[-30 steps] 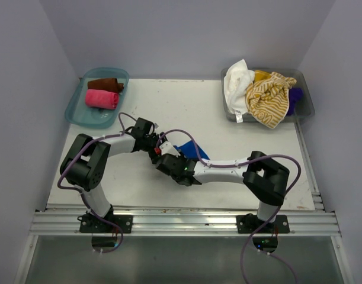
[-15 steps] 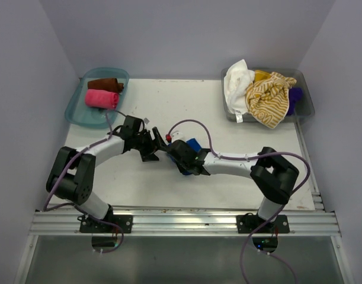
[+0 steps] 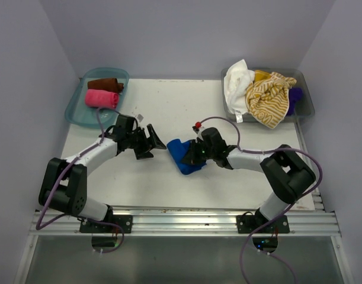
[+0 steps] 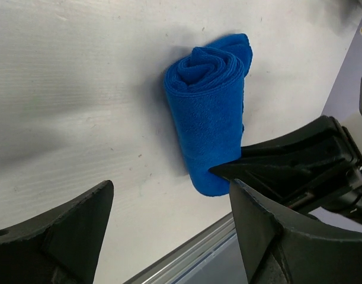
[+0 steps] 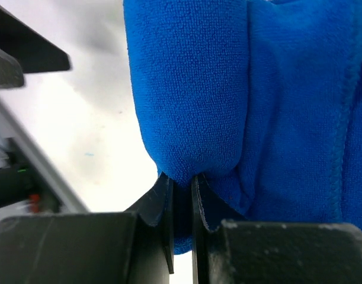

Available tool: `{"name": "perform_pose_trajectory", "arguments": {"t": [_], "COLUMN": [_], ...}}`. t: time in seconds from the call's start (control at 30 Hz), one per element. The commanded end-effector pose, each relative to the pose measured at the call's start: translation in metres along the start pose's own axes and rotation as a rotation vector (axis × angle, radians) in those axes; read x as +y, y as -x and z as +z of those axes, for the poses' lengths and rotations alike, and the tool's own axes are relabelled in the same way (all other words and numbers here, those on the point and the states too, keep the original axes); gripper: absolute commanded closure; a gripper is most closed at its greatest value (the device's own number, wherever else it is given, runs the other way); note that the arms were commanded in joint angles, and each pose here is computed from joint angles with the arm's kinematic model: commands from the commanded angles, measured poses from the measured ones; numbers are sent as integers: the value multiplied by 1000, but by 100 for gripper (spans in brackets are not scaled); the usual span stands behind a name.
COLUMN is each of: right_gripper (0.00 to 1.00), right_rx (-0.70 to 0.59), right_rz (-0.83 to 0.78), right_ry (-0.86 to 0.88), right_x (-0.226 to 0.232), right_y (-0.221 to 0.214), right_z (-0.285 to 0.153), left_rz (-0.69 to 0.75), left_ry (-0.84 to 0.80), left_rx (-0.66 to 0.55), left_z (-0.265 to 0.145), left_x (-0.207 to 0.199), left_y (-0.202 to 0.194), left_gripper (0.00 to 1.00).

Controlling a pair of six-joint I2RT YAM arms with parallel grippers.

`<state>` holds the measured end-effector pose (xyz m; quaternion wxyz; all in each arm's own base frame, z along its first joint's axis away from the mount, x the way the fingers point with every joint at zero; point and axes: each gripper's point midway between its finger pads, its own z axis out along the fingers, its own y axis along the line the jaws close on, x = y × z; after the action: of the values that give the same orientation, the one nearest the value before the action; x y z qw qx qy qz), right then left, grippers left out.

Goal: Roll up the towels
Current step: Roll the towel

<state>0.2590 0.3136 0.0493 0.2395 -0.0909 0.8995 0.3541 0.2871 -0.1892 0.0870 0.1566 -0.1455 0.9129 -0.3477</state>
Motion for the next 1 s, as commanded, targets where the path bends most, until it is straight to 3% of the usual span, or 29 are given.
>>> {"name": "perform_pose_trajectory", "arguments": {"t": [0.0, 0.4, 0.53, 0.63, 0.7, 0.73, 0.77, 0.8, 0.83, 0.9, 0.97], "right_gripper": [100, 100, 100, 100, 88, 74, 67, 59, 42, 29, 23], "right_rx": [86, 158, 175, 186, 171, 166, 159, 133, 139, 91, 72], "right_rz": [164, 343, 351, 350, 285, 249, 220, 183, 174, 54, -43], "right_ry": [240, 404, 401, 302, 258, 163, 120, 84, -20, -79, -198], "right_x": [29, 20, 17, 5, 3, -8, -10, -9, -23, -13, -16], "right_y": [-16, -31, -36, -38, -31, -33, -30, -19, -23, -6, -6], "right_z": [-9, -3, 1, 3, 1, -5, -10, -14, -21, -37, -52], "left_rz": [64, 34, 15, 5, 0, -2, -7, -8, -14, -17, -24], "left_ry": [-27, -87, -95, -93, -94, -91, -86, -77, -68, -58, -50], "left_rx": [33, 109, 112, 121, 124, 125, 128, 126, 129, 131, 133], "left_z": [10, 44, 55, 61, 62, 62, 62, 62, 60, 59, 57], "left_x": [-12, -14, -13, -16, -19, -18, -18, -17, -16, -14, -15], "left_y": [-9, -27, -25, -23, -22, -22, -23, -23, -23, -25, -26], "left_gripper": [17, 19, 24, 35, 47, 51, 57, 58, 59, 61, 61]}}
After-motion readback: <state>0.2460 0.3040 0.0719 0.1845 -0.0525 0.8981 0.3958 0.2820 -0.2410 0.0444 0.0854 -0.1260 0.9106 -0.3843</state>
